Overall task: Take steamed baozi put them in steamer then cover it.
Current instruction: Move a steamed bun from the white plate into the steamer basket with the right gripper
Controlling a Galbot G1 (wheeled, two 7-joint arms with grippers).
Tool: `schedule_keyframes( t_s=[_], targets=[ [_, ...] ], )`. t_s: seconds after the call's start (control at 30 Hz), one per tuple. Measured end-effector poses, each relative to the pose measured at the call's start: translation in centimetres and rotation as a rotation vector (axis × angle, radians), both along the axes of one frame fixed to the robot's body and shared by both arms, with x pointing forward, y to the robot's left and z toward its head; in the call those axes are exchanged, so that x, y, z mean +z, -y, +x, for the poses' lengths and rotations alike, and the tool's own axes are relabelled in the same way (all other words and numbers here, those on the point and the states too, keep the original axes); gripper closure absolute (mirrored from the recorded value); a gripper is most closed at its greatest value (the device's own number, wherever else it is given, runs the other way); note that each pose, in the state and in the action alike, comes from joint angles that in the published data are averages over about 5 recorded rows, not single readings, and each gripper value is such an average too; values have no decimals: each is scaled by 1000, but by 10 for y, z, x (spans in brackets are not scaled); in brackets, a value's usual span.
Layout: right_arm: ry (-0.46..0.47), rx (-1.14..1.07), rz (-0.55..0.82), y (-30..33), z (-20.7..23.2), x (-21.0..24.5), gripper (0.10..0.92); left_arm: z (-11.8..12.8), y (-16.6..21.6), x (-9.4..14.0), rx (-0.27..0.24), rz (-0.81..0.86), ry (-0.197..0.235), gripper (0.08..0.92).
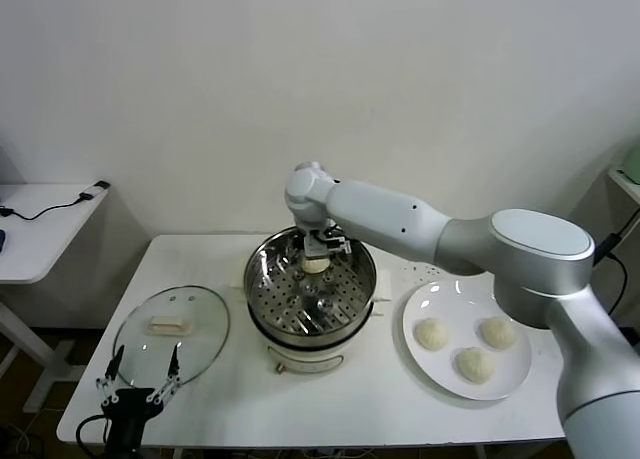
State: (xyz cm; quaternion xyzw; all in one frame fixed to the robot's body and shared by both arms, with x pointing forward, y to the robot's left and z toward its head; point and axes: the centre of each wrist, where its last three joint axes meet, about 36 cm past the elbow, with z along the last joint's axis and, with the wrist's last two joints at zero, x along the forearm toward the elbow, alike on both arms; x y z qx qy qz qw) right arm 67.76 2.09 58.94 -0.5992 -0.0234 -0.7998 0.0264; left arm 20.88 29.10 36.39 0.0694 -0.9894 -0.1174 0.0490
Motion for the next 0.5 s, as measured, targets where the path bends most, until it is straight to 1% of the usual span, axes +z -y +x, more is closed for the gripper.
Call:
schedule_keyframes(
  t_s=[0.17,0.3,0.5],
  targets=[
    [-12,-20,11,8,1,20,200,-1,1,1,-1,-1,0,177],
    [-19,-57,36,21,2,47,200,-1,1,2,-2,0,3,177],
    [-52,-219,143,68,9,93,200,-1,0,5,-3,4,4,177]
  ],
)
